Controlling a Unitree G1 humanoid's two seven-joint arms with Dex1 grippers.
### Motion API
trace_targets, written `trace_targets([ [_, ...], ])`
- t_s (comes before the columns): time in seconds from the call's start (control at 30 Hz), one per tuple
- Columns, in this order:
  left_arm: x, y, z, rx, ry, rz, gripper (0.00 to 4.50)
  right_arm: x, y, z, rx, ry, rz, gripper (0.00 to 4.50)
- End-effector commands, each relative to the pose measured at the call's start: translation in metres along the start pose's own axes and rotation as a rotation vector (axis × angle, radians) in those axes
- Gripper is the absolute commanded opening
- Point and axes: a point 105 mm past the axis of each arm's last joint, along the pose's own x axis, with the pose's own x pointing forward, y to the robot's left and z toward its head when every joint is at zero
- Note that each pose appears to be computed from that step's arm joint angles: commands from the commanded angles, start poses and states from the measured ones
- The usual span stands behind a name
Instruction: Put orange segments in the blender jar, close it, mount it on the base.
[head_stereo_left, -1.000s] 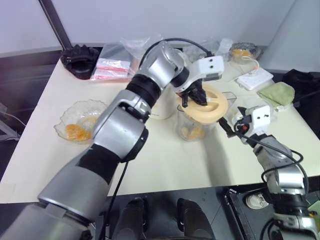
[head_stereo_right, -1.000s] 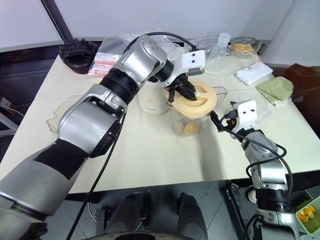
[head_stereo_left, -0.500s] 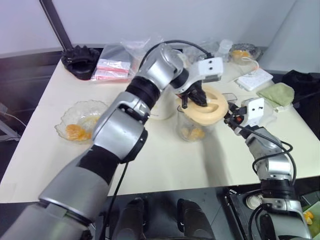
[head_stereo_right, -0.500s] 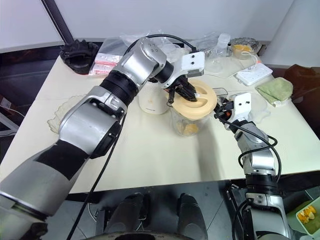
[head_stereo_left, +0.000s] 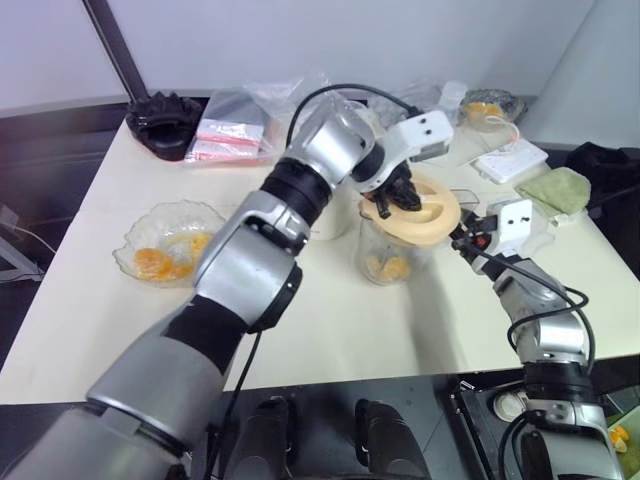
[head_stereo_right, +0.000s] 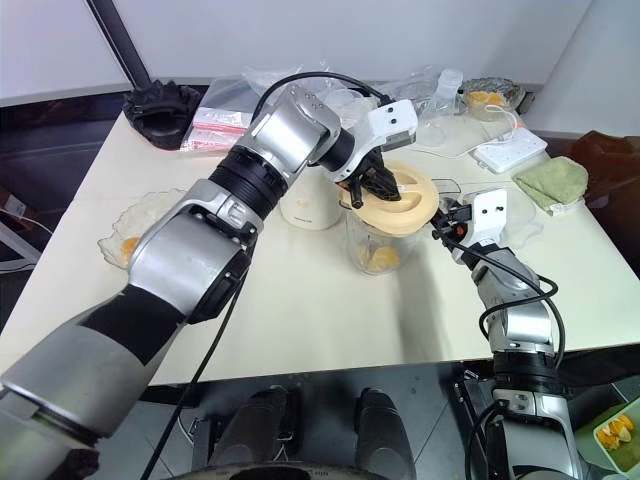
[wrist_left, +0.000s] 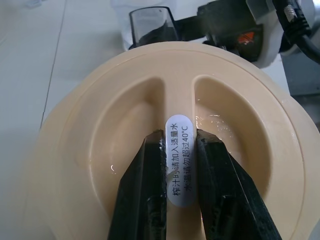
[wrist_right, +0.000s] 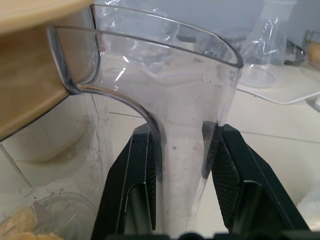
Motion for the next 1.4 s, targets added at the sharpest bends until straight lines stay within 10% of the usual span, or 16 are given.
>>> trace_targets([
  [0.03, 0.023, -0.015, -0.034, -0.119, 0.096, -0.023, 0.26, 0.0, 0.01, 0.023, -0.071, -0.068, 0.064, 0.96],
  [0.53, 0.035, -0.027, -0.049, -0.233, 0.115, 0.033, 0.26, 0.0, 0.01, 0.027, -0.083, -0.064, 0.054, 0.96],
  [0.8, 0.021, -0.027, -0.025, -0.104, 0.017, 0.025, 4.06, 0.001, 0.007, 0.025, -0.091, -0.056, 0.048, 0.96],
  [1.17, -0.101, 0.005, 0.088, 0.041, -0.543, 0.172, 4.06, 0.003, 0.003, 0.022, -0.097, -0.031, 0.052, 0.96],
  [1.4, -0.147, 0.041, 0.044, -0.004, -0.679, 0.414, 4.06, 0.009, -0.008, 0.022, -0.081, 0.016, -0.035, 0.96],
])
